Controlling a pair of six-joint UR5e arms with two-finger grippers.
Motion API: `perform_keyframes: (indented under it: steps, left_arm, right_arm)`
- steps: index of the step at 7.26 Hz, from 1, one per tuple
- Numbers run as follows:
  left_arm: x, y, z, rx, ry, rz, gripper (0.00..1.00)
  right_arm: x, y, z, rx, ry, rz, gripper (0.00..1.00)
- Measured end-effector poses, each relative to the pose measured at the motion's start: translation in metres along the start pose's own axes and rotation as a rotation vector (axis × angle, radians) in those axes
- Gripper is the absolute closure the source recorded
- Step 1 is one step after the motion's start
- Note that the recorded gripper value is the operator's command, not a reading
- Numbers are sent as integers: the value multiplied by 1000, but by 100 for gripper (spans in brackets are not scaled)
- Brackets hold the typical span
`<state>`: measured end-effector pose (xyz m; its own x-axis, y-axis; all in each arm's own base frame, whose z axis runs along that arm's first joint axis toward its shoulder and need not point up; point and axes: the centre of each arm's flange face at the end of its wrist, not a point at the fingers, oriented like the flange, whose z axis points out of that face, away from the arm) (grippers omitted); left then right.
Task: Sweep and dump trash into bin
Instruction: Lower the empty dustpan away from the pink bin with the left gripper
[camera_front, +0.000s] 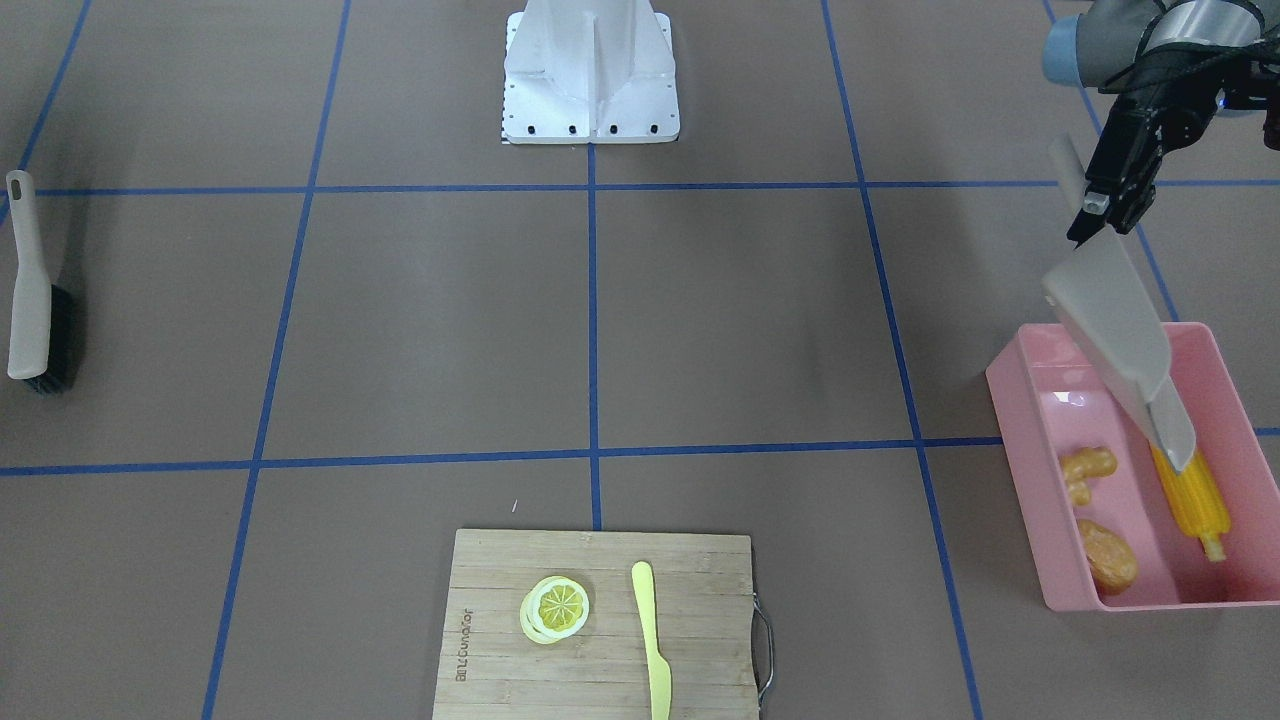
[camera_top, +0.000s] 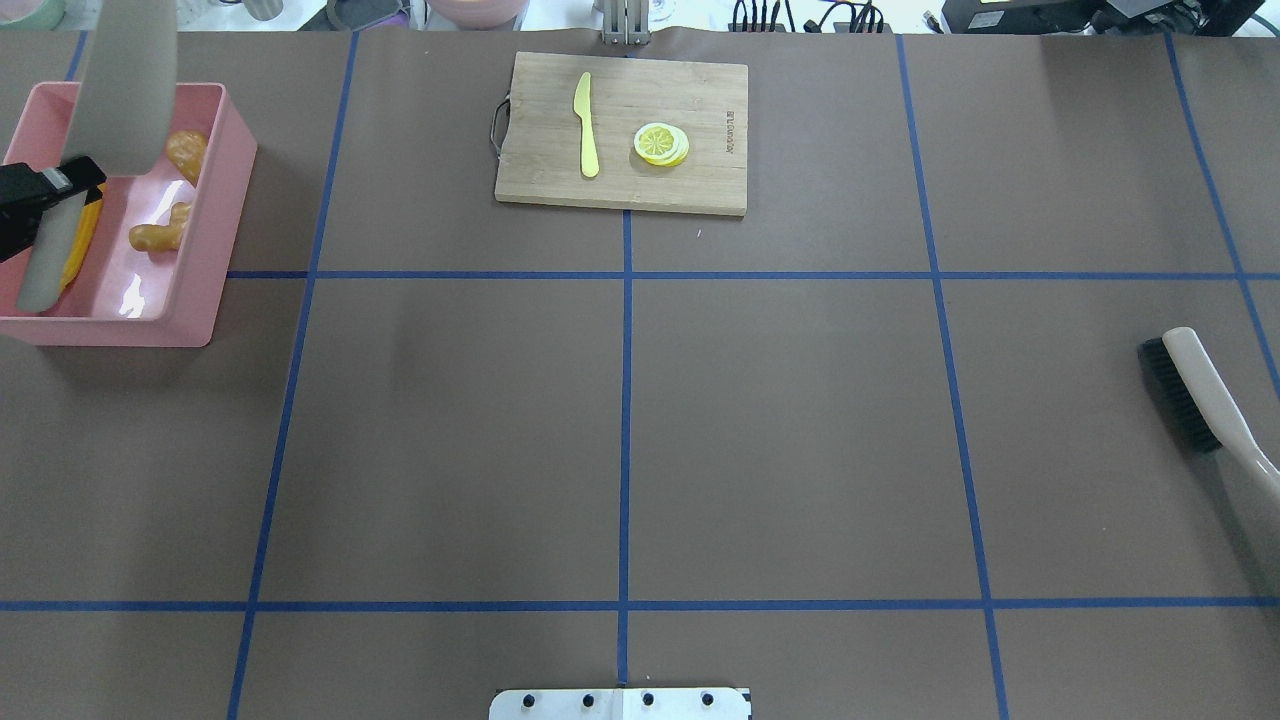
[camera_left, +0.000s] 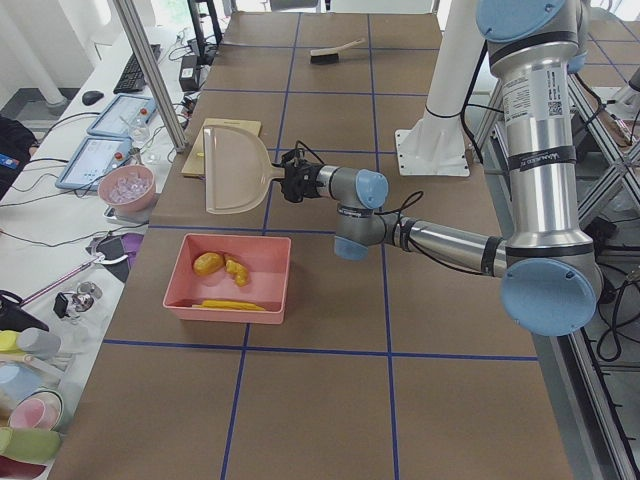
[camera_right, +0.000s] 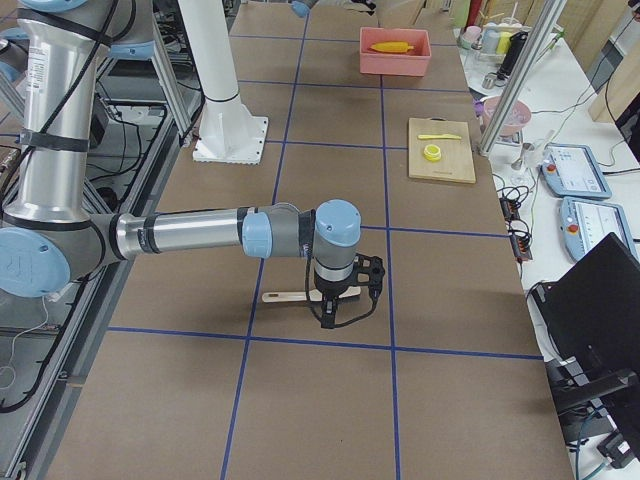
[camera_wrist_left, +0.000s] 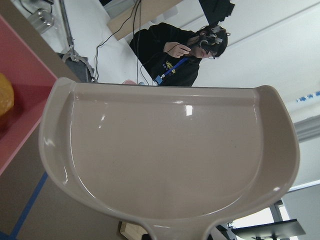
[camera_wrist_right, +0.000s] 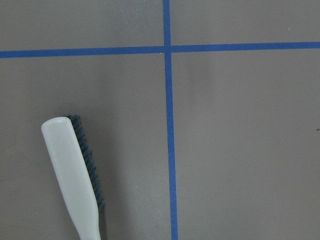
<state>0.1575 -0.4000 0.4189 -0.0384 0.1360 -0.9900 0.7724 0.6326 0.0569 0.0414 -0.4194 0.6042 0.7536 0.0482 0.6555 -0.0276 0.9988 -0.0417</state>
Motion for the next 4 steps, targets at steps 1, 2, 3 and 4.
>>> perform_keyframes:
  steps: [1,2,3,4]
  left_arm:
    - [3,1,3,-10,9,155,100]
    - [3,2,6,-19,8,314,100]
    - [2,3,7,-28,4,479,100]
    - [0,4,9,-34,1,665,100]
  right_arm:
    - [0,-1,0,0,-3,0,0]
    - [-1,-1,0,1,-5,0,0]
    - [-2,-2,-1,2,-6,-1,0]
    - [-3,-2,-2,3,-7,-2,0]
